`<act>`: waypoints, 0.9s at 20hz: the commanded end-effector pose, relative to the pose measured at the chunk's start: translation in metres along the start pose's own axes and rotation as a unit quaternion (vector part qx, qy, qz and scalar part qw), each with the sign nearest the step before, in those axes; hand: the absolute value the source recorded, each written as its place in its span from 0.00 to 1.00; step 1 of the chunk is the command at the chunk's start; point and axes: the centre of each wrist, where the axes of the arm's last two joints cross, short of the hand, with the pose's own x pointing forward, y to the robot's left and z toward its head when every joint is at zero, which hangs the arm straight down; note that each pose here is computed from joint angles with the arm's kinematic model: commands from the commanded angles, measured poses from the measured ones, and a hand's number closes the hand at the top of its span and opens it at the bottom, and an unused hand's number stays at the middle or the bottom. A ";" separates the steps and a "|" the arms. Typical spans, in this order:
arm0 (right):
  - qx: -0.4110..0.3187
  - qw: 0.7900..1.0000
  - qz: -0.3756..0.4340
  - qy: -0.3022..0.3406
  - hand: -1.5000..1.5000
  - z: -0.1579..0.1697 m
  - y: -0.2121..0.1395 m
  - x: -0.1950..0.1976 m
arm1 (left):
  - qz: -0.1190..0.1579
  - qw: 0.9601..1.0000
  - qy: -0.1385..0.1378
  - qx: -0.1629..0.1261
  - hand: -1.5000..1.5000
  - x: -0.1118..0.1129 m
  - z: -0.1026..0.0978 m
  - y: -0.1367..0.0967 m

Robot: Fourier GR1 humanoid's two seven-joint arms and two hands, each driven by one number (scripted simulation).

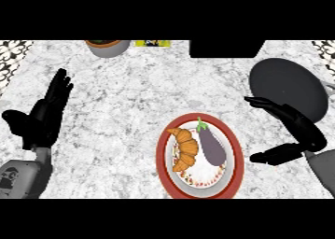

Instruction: Pick the croissant from the plate and place it in the pan

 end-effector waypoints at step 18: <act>0.147 0.977 0.152 0.033 0.00 -0.108 0.013 0.122 | 0.004 1.000 0.000 0.004 0.50 0.002 -0.008 0.008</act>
